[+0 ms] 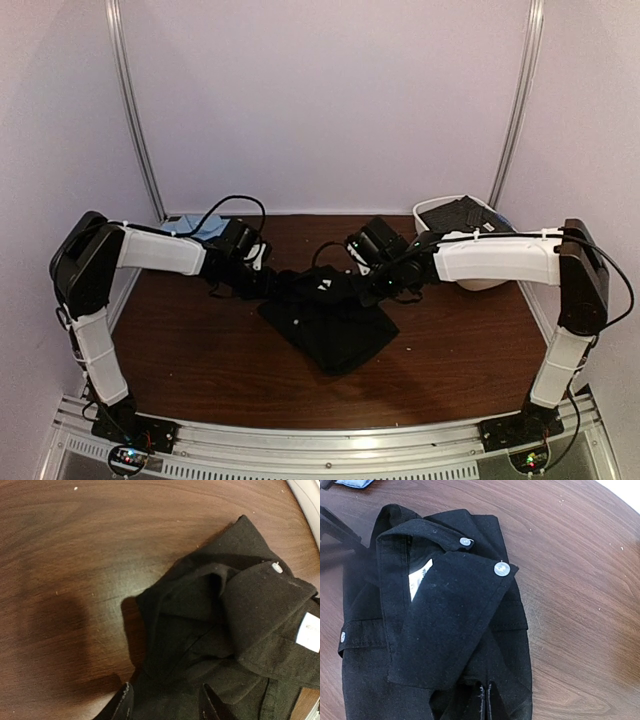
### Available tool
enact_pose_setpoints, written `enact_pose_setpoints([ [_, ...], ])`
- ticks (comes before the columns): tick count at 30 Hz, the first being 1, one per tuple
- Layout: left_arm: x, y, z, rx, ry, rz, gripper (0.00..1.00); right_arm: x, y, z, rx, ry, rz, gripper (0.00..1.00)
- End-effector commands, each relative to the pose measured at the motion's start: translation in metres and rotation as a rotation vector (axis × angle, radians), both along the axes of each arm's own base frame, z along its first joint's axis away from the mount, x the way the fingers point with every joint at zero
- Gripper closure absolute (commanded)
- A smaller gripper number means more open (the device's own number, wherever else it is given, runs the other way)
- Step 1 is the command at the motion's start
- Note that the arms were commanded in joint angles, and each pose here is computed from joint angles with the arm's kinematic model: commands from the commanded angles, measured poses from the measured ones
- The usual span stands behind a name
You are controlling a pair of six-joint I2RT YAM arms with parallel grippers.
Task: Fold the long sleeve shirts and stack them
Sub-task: Flatten out the crumpled shirt at the center of the board.
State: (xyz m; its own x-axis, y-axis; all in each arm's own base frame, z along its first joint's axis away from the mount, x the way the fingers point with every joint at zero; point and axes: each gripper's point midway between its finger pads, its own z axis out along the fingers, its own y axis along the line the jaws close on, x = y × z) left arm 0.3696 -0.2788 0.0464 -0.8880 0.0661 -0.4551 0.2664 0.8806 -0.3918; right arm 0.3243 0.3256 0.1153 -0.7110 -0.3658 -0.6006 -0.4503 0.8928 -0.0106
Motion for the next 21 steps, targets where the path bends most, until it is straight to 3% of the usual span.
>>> enact_pose_setpoints([
  [1, 0.014, -0.007, -0.005, -0.026, -0.014, 0.010, 0.55, 0.006, 0.000, 0.013, 0.024, -0.036, -0.024, 1.00],
  [6, 0.023, -0.016, -0.010, -0.041, -0.008, 0.008, 0.62, 0.001, 0.003, 0.021, 0.054, -0.028, 0.001, 0.96],
  [12, 0.030, -0.026, -0.007, -0.076, -0.012, -0.001, 0.79, -0.015, 0.005, 0.030, 0.114, -0.007, 0.040, 0.45],
  [14, 0.032, -0.027, -0.003, -0.082, -0.021, -0.005, 0.86, -0.021, 0.005, 0.031, 0.123, 0.000, 0.046, 0.33],
  [18, 0.035, -0.029, 0.008, -0.090, -0.042, -0.006, 0.99, -0.036, 0.010, 0.021, 0.126, 0.037, 0.069, 0.23],
  [21, 0.036, -0.028, 0.017, -0.092, -0.061, -0.005, 1.00, -0.050, 0.018, 0.012, 0.125, 0.066, 0.095, 0.20],
])
